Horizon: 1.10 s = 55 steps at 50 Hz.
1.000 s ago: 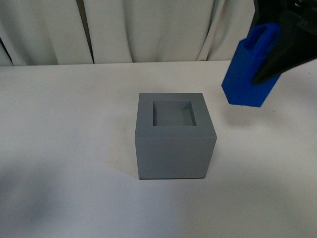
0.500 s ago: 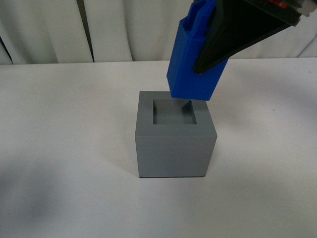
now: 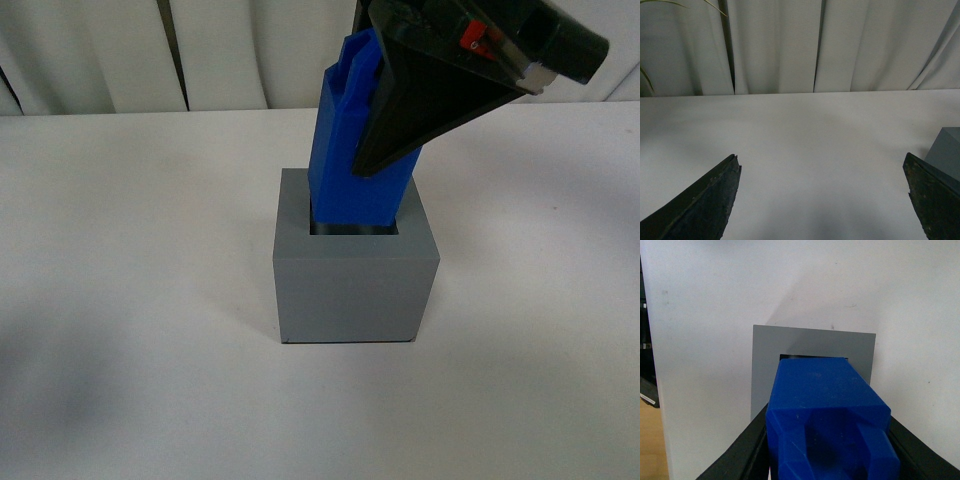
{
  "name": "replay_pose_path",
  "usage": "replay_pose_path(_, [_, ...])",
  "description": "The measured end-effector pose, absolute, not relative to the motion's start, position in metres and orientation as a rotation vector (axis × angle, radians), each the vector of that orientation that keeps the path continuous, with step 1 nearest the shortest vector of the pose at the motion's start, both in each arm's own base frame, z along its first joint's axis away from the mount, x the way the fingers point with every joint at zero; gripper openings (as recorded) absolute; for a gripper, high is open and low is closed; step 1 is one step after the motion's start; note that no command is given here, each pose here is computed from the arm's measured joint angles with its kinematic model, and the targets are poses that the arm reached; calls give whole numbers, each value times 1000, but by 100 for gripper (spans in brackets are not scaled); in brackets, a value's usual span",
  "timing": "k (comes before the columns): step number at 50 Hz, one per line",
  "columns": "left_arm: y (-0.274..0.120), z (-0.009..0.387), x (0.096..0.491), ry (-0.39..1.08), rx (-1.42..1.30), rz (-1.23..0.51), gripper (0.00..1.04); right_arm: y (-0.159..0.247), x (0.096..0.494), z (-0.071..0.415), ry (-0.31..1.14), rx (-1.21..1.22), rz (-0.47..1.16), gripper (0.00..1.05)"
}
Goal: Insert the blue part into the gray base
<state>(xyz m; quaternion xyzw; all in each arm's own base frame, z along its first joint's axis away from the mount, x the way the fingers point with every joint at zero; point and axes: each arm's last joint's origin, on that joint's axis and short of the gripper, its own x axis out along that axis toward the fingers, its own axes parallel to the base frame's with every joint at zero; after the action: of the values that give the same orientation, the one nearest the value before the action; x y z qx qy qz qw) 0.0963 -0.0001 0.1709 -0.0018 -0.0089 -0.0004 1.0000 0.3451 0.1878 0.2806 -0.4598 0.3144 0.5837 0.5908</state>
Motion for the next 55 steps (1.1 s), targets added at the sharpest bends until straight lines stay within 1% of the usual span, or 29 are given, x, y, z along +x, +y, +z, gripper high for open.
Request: replay_pose_path(55, [0,171,96,-18,-4,-1,99,192,346,270,764,-1078,1345,47])
